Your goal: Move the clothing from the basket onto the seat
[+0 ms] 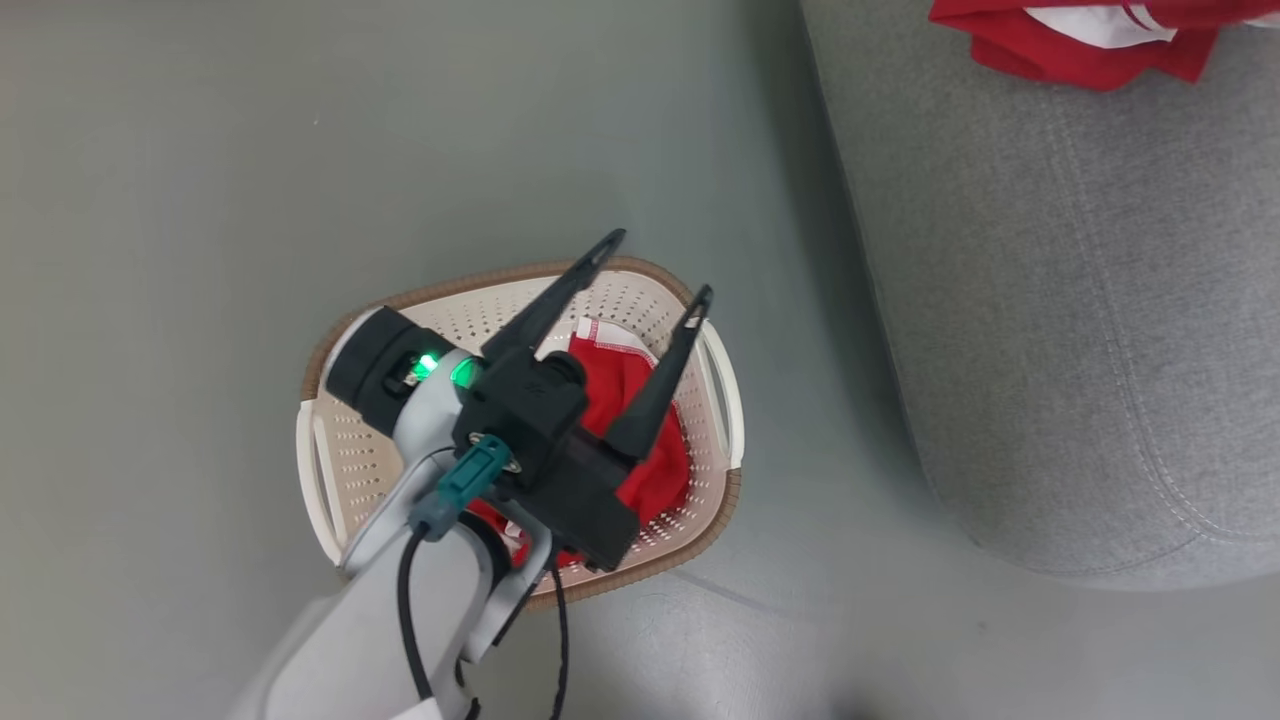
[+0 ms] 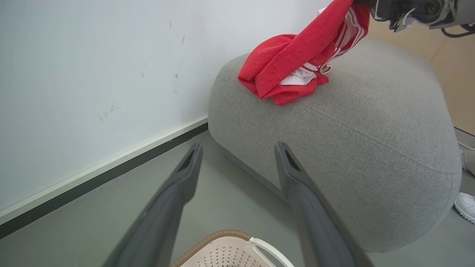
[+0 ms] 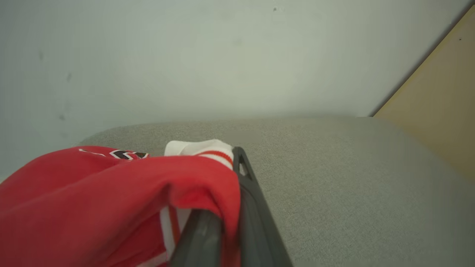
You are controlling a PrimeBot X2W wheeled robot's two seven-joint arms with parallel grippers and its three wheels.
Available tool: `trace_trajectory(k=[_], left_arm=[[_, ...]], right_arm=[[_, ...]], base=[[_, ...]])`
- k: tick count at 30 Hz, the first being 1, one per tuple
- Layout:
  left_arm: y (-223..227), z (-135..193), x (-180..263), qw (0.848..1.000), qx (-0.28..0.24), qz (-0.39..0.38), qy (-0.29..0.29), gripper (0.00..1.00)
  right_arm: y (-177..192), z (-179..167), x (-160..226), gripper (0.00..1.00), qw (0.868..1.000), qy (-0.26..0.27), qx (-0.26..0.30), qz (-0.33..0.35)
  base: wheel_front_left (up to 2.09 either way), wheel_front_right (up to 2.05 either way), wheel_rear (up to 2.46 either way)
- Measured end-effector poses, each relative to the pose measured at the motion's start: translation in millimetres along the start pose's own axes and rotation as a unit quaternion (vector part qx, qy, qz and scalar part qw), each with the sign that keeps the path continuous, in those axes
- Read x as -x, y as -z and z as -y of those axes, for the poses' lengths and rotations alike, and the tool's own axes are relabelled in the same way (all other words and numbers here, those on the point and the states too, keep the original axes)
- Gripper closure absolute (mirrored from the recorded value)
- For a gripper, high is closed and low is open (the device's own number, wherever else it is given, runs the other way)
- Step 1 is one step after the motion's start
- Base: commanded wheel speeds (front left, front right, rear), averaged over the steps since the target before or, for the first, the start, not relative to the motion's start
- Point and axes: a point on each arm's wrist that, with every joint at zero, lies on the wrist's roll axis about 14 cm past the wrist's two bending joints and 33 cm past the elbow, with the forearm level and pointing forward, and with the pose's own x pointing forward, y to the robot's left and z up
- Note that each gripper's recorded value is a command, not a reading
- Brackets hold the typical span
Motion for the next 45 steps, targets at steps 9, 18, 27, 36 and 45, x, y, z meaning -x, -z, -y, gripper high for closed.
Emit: trace_trajectory(k=[9,18,27,36,45], left_arm=[[4,-7,4,1.0,0.001,-0.003,-0.011,0.0],[4,-12,6,1.0,0.001,0.001,-0.02,0.0],[5,-14,5,1.0,0.002,0.003,-0.023,0.0],[7,-17,3,1.0,-0.005,0.002,-0.022,0.0],[-1,-4,-5,1.0,-0.008,0.015,-0.005,0.0]], right_arm=[[41,-9,3,1.0,0.998,0.003,0.002,-0.058],[74,-8,14,1.0,0.994,0.002,0.019,-0.106],[101,-17,27,1.0,0.99,-0.006,0.025,-0.141],[102,-28,37,0.0,0.989,-0.018,0.022,-0.146],[104,-23,59,0.0,0.988,-0.034,0.026,-0.147]], base=[[0.0,0.0,0.0],[0.0,0.0,0.0],[0.0,0.0,0.0],[0.0,0.0,0.0],[0.0,0.0,0.0]])
